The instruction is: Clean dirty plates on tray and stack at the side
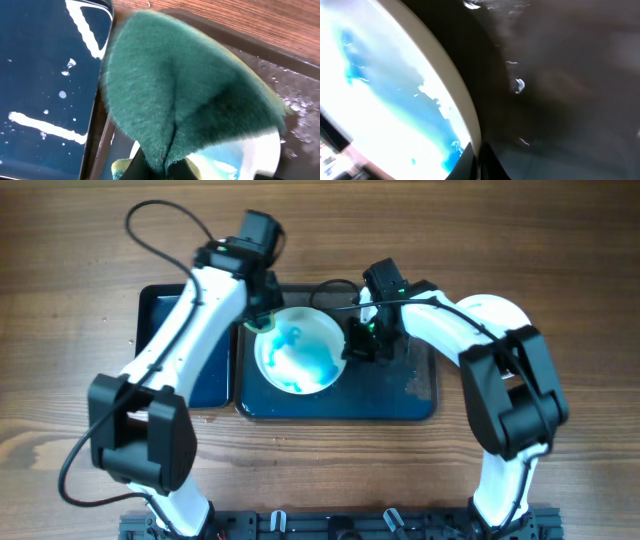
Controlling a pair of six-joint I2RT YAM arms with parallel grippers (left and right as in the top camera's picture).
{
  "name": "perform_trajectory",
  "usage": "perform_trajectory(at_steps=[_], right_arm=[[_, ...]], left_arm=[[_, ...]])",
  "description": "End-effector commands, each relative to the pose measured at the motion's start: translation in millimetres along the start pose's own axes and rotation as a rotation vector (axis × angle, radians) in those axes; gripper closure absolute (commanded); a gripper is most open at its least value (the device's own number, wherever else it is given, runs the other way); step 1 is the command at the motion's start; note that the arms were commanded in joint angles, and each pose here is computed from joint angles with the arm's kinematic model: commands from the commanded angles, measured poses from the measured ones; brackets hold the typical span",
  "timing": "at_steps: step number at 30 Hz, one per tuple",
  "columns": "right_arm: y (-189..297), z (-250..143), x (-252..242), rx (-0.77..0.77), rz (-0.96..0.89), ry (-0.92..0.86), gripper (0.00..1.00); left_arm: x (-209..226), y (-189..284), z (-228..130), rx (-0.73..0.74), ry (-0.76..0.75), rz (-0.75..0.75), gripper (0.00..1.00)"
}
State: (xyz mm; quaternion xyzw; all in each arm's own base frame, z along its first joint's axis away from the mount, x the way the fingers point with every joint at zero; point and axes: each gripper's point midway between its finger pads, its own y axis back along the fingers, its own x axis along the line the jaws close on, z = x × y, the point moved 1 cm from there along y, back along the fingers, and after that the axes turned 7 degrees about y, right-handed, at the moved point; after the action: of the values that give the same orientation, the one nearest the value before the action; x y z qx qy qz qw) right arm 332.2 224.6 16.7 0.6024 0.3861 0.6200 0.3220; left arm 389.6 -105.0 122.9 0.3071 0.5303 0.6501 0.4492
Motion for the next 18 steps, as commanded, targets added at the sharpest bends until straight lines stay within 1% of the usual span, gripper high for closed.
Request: perform_trajectory(at_steps=[1,3,6,11,15,18], right_arm=[[53.8,11.1,-10.1,-0.167,-0.207,0.092,0.96],[82.2,12.4,-16.4,-0.241,-0.316,0.105,0.96],[139.3,12.2,-26.0,-0.387,-0.531,0.151,0.96],[218.5,-2.1,-23.9,-0.602,-0.846,0.196,0.96],[257.4,-18.1,-5.9,-0.738,-1.04,0.248,0.96],[276.0,-29.1,15.0,-0.834,-1.166,0.309,0.96]], left_arm=[[-2.2,7.2,3.3,0.113,0.024,-0.169,0.96],[1.5,7.5,6.8,0.132,0.041,-0.197,0.96],[3.0,7.9,7.8,0.143,0.004,-0.223,0.96],[-3.5,8.6,4.1,0.146,-0.019,-0.236,0.96],[-19.4,12.5,2.5,0.164,-0.027,-0.322,0.96],[-20.7,12.8,3.1,0.162,-0.028,-0.329,0.96]])
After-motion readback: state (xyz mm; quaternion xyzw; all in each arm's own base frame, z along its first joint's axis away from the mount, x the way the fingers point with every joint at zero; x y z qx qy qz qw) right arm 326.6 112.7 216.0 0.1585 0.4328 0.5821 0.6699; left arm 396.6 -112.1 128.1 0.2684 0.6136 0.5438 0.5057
